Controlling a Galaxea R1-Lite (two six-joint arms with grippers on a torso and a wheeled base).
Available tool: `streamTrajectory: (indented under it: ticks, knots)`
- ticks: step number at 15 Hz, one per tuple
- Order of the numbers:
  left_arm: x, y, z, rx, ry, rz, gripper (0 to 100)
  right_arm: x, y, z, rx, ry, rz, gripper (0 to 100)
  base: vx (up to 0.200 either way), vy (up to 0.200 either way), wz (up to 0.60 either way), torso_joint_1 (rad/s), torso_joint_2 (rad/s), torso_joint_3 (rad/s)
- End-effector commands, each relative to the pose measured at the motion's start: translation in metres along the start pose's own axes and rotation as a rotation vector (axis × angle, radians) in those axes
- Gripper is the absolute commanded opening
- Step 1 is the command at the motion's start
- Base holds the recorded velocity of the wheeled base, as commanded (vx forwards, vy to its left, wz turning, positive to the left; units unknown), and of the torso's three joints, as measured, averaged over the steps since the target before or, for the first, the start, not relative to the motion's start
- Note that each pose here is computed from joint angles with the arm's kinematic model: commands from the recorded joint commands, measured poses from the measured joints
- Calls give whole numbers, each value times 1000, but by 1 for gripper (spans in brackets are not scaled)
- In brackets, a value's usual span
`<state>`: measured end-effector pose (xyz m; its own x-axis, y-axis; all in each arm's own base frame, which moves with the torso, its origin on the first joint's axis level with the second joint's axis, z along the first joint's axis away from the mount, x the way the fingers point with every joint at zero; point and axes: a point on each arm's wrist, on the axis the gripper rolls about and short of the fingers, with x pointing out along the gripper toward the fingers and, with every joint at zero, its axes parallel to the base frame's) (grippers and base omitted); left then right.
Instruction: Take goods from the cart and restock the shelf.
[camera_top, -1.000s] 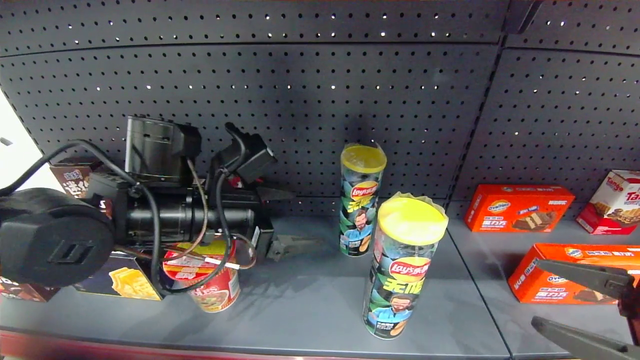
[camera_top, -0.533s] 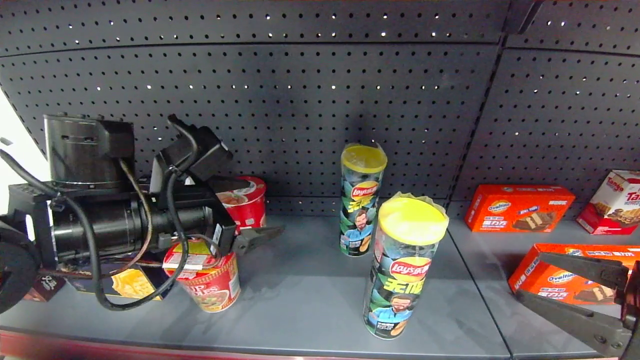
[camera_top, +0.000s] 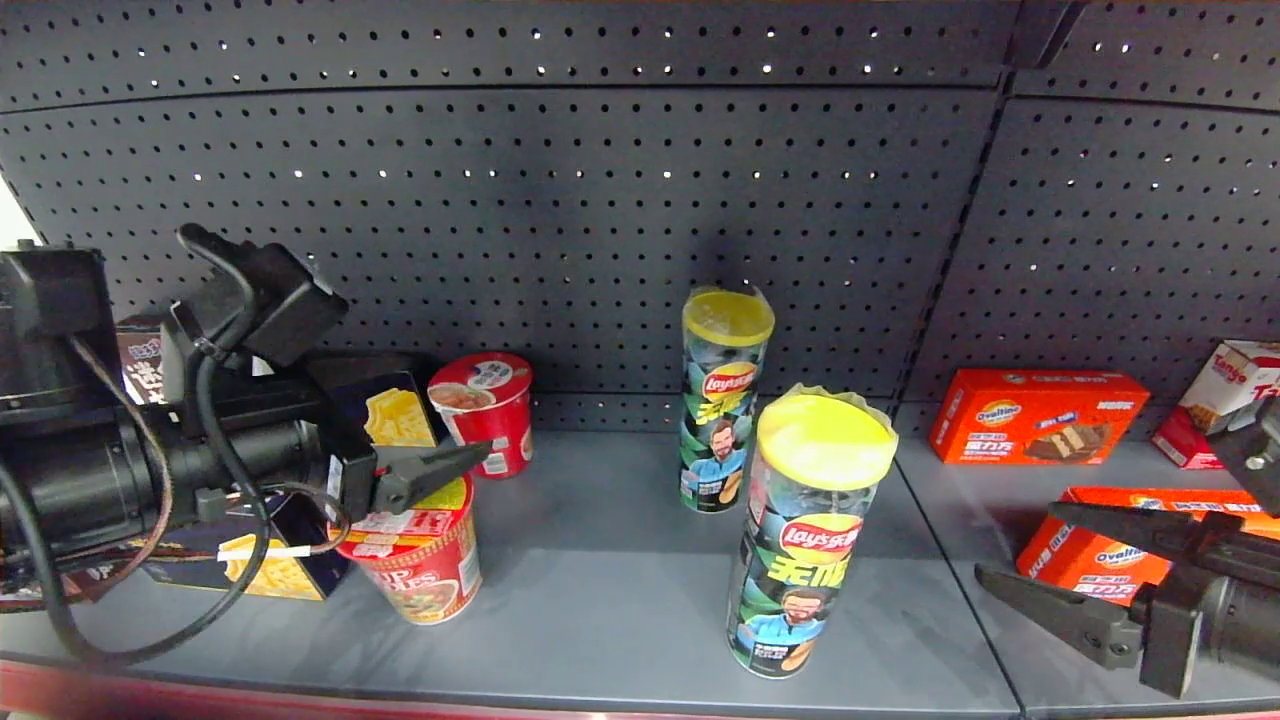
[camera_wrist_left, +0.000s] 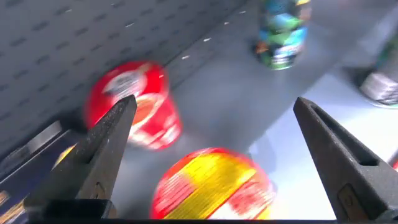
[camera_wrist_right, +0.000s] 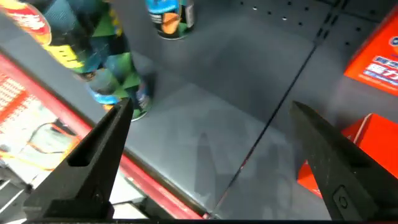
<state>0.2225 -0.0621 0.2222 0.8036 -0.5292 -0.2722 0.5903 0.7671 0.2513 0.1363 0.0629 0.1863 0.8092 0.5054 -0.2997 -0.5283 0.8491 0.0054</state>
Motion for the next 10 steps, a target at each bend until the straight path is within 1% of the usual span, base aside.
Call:
streamTrajectory:
  ticks: [1, 2, 5, 6, 8, 10]
  knots:
    - [-5, 3, -1, 1, 2, 39, 100, 6, 2, -8, 0, 48, -6, 100, 0, 0, 0, 0, 0, 0]
    - [-6, 2, -5, -1, 21, 57, 100, 8, 2, -12, 1, 66, -4, 100, 0, 0, 0, 0, 0, 0]
    - [-8, 1, -3, 1, 19, 58, 100, 15, 1, -17, -1, 110, -39, 100, 0, 0, 0, 0, 0, 0]
    - [-7, 3, 1, 1, 11, 72, 100, 18, 3, -18, -21, 124, -61, 100, 0, 0, 0, 0, 0, 0]
    - [-5, 9, 9, 8, 1, 133, 100, 21, 5, -18, -32, 133, -63, 100, 0, 0, 0, 0, 0, 0]
    - [-3, 12, 14, 14, -17, 152, 100, 23, 4, -19, -29, 136, -64, 100, 0, 0, 0, 0, 0, 0]
